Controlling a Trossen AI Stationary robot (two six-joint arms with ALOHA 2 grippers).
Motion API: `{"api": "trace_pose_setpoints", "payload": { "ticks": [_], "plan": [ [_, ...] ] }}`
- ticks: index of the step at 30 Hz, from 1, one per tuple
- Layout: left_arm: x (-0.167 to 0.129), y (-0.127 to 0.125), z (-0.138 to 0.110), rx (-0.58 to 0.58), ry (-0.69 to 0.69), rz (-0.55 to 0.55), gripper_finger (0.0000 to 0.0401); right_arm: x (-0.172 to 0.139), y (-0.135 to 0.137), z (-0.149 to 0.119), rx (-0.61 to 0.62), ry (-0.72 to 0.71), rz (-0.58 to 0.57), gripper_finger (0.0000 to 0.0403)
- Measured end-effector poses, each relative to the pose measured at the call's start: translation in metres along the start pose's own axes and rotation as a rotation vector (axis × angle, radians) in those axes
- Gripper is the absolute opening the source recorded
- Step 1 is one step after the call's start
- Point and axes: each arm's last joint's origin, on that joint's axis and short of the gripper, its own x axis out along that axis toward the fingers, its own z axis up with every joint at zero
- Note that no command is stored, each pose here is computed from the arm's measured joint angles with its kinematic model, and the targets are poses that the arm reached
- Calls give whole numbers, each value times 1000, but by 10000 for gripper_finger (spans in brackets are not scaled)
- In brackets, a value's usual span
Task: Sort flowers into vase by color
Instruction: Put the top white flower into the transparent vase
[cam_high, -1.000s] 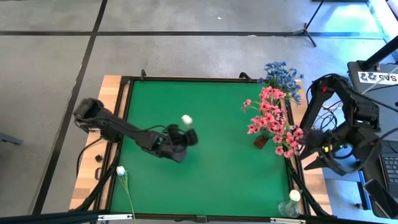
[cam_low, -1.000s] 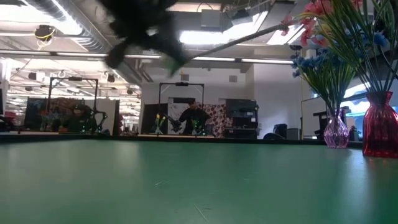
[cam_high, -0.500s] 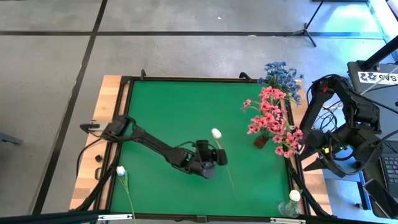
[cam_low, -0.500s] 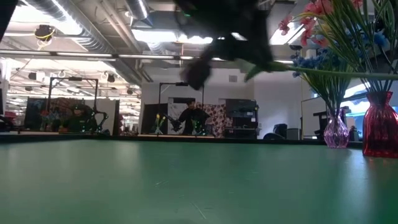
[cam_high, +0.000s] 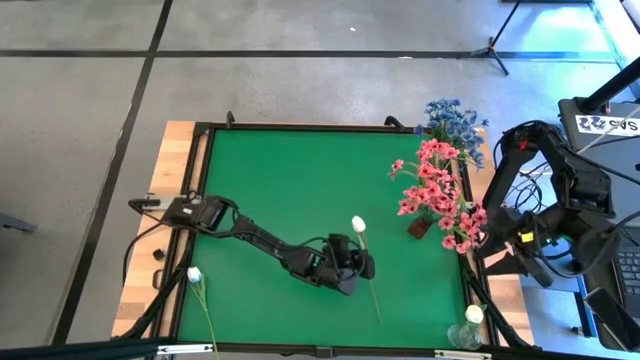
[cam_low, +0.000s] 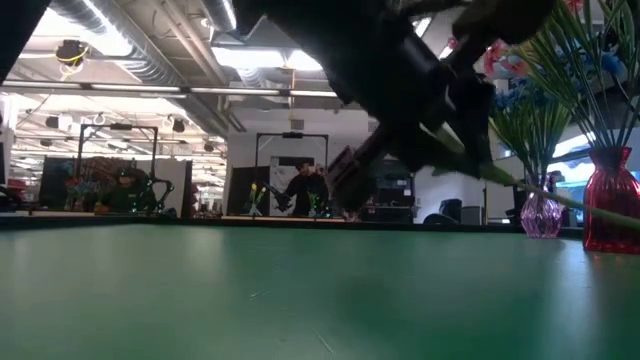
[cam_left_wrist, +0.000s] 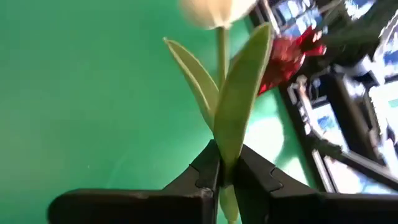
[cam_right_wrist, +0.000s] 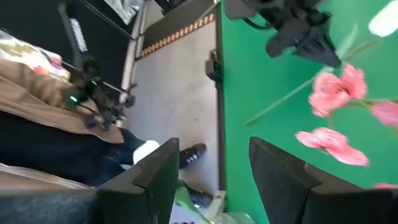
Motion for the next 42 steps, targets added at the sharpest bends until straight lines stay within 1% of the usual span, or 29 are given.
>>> {"api": "trace_pose_setpoints", "payload": {
  "ticks": [3, 6, 9, 11, 15, 18, 20, 23, 26, 28, 30, 32, 35, 38, 40, 42],
  "plan": [
    [3, 6, -7, 70, 39, 12, 48, 2, 5, 1, 17, -38, 23, 195],
    [4, 11, -10, 155, 107, 41, 70, 4, 9, 1, 26, -67, 33, 195],
    [1, 9, -3, 282, 174, 45, 98, 5, 14, 2, 37, -86, 64, 195],
    [-3, 2, 6, 333, 195, 36, 118, 5, 20, 3, 45, -103, 103, 195],
    [-15, -9, 25, 365, 240, 49, 158, 5, 32, 5, 21, -131, 189, 195],
    [-22, -10, 34, 394, 258, 79, 181, 3, 42, 8, 0, -148, 272, 195],
    [-27, -14, 40, 404, 260, 79, 191, 2, 47, 10, -22, -157, 327, 195],
    [-37, -17, 47, 416, 266, 105, 196, -3, 56, 14, -48, -168, 431, 195],
    [-52, -22, 58, 428, 240, 125, 194, -6, 68, 18, -85, -221, 528, 195],
    [-66, -30, 71, 411, 215, 113, 191, -5, 76, 18, -113, -246, 584, 195],
    [-81, -35, 85, 422, 200, 133, 189, -2, 84, 17, -124, -262, 612, 195],
    [-93, -34, 95, 452, 189, 172, 189, 4, 90, 15, -135, -274, 615, 195],
    [-116, -31, 111, 505, 156, 237, 189, 14, 96, 10, -130, -284, 581, 195],
    [-140, -27, 129, 572, 131, 303, 189, 30, 103, 16, -69, -336, 562, 195],
    [-151, -24, 140, 612, 126, 346, 189, 41, 108, 21, -33, -385, 553, 195],
    [-160, -19, 150, 662, 128, 394, 189, 53, 111, 27, 6, -445, 512, 195]
  ]
}}
